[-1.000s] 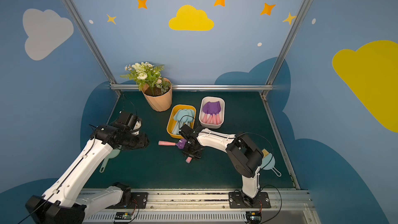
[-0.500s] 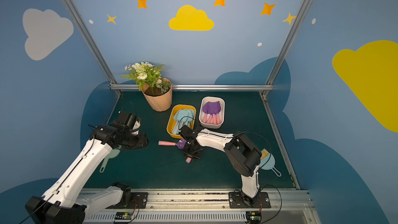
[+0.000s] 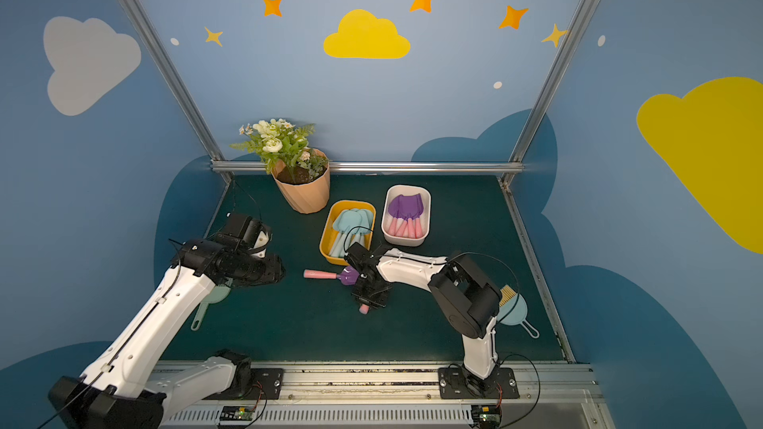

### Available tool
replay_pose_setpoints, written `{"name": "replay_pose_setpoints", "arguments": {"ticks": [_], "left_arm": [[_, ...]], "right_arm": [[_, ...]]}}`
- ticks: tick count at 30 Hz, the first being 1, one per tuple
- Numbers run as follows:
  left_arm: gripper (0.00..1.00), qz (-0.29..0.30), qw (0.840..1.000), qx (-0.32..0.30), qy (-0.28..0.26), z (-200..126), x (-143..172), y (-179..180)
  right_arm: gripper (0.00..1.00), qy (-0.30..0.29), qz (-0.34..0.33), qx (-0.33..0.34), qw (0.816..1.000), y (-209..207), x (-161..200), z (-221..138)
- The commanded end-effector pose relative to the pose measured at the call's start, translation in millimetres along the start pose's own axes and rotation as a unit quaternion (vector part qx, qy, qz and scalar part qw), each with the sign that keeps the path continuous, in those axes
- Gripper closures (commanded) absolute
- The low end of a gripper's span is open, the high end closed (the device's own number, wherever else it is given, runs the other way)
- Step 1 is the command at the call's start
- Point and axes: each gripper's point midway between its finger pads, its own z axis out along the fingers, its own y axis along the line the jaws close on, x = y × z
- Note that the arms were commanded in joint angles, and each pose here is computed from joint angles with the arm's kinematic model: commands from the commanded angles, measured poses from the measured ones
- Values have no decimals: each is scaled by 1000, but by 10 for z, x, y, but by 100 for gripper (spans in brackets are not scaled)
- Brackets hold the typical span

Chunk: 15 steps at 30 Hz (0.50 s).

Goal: Sort the small shovels by color and place them into the storage box
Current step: Pick up the shovel from the center of the board.

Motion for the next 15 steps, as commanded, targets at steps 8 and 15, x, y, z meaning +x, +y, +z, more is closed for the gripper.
{"name": "replay_pose_setpoints", "arguments": {"ticks": [8,15], "left_arm": [[54,1,1000,5,-1,-34,35,2],[54,0,1000,7,-2,-44,26,-7]], "right_arm": [[75,-28,10,16,999,-143,-13,-118],[77,-45,10,26,999,-224,-33,-233]]}}
